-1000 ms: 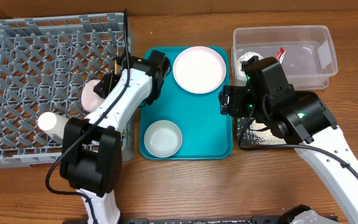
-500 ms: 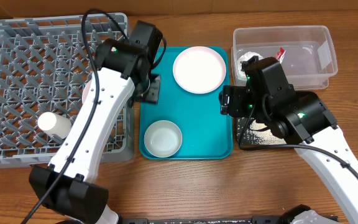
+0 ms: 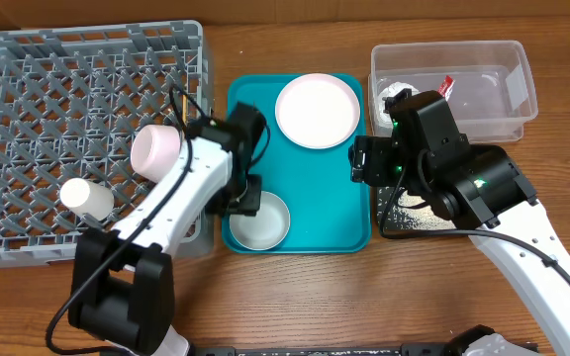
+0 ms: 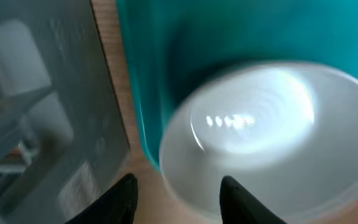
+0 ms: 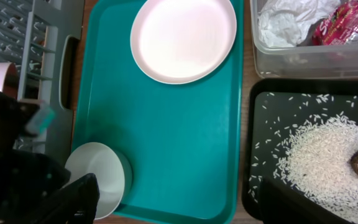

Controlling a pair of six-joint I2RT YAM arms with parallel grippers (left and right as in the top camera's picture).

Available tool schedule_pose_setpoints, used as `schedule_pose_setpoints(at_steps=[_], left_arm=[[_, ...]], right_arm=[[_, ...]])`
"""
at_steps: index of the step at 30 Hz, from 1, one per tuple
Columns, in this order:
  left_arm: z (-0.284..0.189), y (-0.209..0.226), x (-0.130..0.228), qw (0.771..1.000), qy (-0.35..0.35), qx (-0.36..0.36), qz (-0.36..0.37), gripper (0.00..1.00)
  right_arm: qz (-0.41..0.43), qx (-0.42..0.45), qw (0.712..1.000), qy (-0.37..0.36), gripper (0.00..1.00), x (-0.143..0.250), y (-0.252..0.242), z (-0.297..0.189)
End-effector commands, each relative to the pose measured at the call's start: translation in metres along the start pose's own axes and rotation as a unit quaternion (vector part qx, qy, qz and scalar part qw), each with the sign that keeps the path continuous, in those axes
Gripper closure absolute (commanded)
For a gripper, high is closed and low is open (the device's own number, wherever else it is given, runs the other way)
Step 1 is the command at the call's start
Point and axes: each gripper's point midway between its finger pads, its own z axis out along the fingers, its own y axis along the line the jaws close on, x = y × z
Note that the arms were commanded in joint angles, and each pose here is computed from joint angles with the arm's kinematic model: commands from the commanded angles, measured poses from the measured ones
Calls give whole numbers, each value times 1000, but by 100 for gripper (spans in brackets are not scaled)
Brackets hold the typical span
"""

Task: Sort waste into correct bins and load items into the dishwasher
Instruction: 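Move the left gripper to the pale green bowl and grasp its rim, then carry the pale green bowl into the dish rack and release it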

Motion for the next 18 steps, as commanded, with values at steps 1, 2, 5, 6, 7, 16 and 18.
schedule_pose_setpoints(at_steps=[1, 2, 5, 6, 7, 16, 18], left_arm=[[22, 10, 1, 999, -11, -29, -22, 56], [27, 7, -1, 999, -17, -22, -19, 57], [42, -1, -1, 1000, -25, 3, -17, 61], [45, -4, -1, 999, -26, 11, -17, 64], [50, -9, -1, 999, -29, 27, -17, 73], [17, -28, -14, 995, -48, 82, -15, 96], [-10, -25, -24, 994, -74, 83, -20, 96]], right_arm=[[3, -3, 1000, -5, 17, -3, 1, -1], [3, -3, 1000, -5, 17, -3, 1, -1], [3, -3, 1000, -5, 17, -3, 1, -1], [3, -3, 1000, -5, 17, -3, 1, -1], [3, -3, 1000, -5, 17, -3, 1, -1], [3, -3, 1000, -5, 17, -3, 1, -1], [3, -3, 1000, -5, 17, -3, 1, -1]])
